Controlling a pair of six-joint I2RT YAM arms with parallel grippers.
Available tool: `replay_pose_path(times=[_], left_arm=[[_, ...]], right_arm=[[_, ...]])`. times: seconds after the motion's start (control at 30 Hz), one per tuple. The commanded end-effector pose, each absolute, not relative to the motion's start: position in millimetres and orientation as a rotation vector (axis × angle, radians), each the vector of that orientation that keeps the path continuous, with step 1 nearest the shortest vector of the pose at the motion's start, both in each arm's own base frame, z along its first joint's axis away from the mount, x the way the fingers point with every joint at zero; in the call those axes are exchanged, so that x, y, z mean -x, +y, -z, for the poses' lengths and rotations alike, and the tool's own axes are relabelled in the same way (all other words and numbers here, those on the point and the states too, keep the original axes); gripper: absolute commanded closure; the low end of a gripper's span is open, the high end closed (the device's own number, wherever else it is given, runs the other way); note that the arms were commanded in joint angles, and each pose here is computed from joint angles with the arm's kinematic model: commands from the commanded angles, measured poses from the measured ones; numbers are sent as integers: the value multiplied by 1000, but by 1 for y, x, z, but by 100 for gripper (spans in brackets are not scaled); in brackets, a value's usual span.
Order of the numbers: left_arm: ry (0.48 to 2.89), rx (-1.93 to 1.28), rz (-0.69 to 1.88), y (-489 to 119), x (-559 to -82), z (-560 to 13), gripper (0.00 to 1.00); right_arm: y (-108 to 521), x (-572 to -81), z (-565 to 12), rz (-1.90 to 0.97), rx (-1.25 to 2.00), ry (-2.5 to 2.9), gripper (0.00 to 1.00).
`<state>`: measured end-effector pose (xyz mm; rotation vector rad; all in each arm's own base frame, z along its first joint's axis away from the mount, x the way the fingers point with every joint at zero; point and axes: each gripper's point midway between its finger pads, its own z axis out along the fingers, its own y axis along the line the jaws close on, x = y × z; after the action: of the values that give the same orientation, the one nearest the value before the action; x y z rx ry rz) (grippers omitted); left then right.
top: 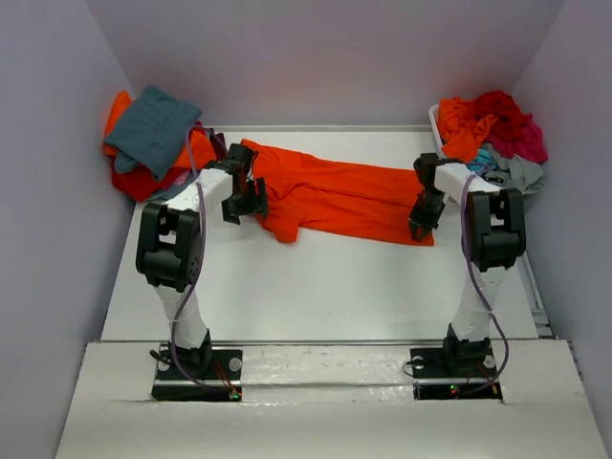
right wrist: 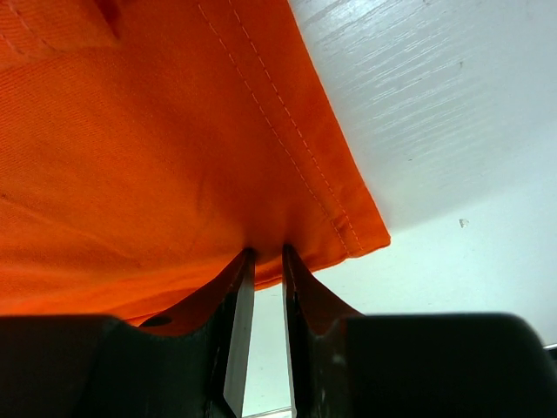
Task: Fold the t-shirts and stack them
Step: Fold the flattened tshirt in 1/3 of the way
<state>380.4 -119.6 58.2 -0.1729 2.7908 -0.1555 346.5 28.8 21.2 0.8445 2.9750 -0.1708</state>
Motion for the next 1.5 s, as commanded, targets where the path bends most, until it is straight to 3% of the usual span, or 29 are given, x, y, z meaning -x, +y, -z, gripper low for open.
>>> replay_pose_path(times=[0.0, 0.63, 1.03, 1.47], left_arm=[[2736, 243, 146, -104, -386, -71, 18], [2737, 279, 352, -125, -413, -36, 23], [2661, 386, 402, -101, -426, -38, 28], [2645, 420, 482, -102, -419, -37, 48]], right_arm=[[-5, -353, -37, 275, -917, 2860, 75], [-5, -350, -37, 275, -896, 2871, 75], [-5, -347, -34, 274, -897, 2877, 75], [-5, -346, -29, 284, -896, 2890, 75]])
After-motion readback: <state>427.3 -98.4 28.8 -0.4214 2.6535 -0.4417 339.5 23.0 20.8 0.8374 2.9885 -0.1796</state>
